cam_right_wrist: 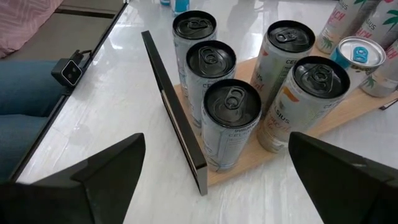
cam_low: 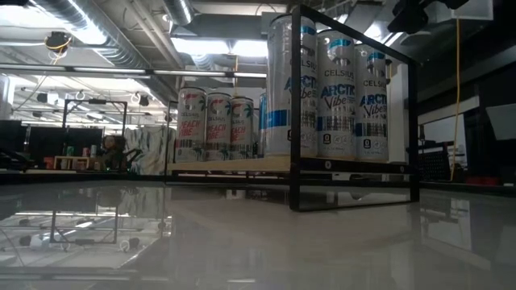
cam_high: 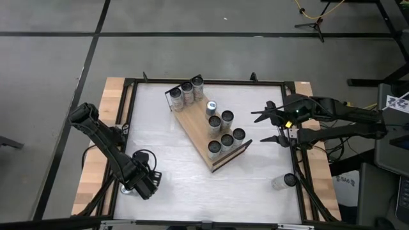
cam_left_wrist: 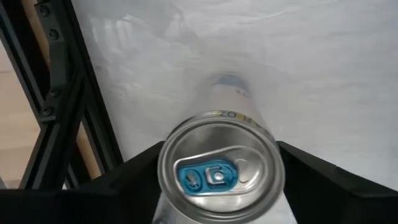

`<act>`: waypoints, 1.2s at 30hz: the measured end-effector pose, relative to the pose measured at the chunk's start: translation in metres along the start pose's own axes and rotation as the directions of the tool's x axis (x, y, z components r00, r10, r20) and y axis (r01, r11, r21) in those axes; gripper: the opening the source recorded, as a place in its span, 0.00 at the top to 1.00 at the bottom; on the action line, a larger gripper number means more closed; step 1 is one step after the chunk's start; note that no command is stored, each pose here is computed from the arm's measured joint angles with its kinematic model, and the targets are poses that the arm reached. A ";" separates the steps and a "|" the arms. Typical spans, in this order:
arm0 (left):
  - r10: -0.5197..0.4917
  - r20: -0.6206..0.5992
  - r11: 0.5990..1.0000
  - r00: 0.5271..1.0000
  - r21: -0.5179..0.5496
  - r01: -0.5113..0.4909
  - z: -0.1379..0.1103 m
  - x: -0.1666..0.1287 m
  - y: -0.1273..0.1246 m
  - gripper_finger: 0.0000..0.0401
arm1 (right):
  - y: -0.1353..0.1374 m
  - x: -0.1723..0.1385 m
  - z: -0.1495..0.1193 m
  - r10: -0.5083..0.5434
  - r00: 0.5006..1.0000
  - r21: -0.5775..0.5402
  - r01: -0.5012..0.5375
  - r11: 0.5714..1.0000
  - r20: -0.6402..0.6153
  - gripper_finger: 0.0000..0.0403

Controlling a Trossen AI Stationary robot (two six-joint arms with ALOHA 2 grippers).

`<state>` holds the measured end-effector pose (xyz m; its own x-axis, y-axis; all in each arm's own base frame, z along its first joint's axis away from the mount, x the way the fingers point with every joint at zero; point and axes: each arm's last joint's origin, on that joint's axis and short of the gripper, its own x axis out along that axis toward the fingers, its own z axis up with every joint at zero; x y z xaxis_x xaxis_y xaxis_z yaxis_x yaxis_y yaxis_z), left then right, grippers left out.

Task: Place canned beverage on shelf
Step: Put the top blue soda can on the shelf and align with the other blue soda can

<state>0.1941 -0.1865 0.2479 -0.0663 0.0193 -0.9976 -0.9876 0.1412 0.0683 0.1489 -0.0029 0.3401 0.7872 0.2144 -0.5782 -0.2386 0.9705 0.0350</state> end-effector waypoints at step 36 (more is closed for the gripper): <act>-0.161 0.077 0.738 0.984 0.671 0.068 0.159 -0.060 -0.056 0.46 | 0.000 0.000 0.000 0.000 1.000 0.000 0.000 1.000 0.000 0.03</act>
<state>0.2761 -0.0381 0.3059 0.1045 0.0721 -0.9919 -0.6378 0.7701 -0.0112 0.1489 -0.0029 0.3401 0.7871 0.2144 -0.5784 -0.2386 0.9705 0.0350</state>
